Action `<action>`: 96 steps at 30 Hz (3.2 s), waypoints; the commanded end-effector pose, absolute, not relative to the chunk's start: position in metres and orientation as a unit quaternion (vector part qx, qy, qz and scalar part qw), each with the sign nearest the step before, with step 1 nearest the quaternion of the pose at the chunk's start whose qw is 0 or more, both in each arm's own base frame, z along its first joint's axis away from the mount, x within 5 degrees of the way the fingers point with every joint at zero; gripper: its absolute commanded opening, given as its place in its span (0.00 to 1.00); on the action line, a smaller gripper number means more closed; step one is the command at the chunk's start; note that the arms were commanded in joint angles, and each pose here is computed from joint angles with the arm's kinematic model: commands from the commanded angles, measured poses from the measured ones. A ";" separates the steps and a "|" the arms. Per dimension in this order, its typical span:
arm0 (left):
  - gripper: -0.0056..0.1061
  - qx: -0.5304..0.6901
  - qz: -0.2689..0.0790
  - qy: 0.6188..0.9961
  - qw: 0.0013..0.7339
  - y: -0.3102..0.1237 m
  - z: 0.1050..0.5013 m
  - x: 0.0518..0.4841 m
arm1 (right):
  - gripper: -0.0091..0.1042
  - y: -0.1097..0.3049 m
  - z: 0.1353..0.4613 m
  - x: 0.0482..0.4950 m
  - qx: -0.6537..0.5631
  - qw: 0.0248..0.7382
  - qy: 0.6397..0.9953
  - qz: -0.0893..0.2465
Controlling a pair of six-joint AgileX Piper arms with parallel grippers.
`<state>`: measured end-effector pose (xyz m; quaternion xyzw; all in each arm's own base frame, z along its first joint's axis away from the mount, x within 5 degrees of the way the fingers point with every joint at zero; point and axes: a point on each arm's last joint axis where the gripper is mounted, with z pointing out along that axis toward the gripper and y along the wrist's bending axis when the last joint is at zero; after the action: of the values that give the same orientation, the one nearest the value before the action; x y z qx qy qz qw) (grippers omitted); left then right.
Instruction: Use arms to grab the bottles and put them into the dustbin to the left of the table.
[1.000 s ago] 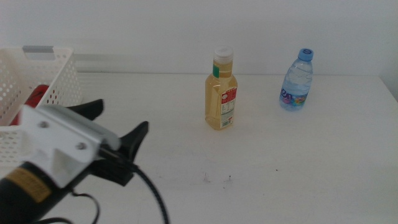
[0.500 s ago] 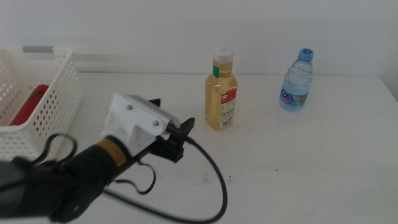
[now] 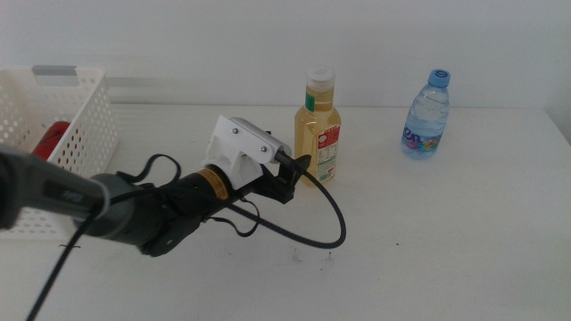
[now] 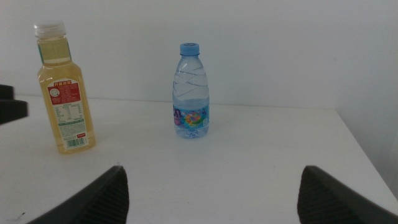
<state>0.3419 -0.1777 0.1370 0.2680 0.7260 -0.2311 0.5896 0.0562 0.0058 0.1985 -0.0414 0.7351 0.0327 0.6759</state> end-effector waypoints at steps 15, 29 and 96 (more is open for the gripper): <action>0.89 0.268 -0.283 0.708 0.589 -0.217 0.105 0.394 | 0.80 0.005 0.199 0.056 -0.041 0.680 0.732 0.028; 0.86 0.262 -0.279 0.714 0.586 -0.233 0.089 0.410 | 0.80 0.005 0.199 0.056 -0.041 0.680 0.732 0.028; 0.03 0.067 -0.051 0.966 0.243 0.094 0.346 0.370 | 0.80 0.005 0.199 0.056 -0.041 0.680 0.732 0.028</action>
<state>0.3635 0.0911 0.3424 0.0620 0.9720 -0.0610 0.2184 0.0562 0.0058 0.1985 -0.0414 0.7351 0.0327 0.6759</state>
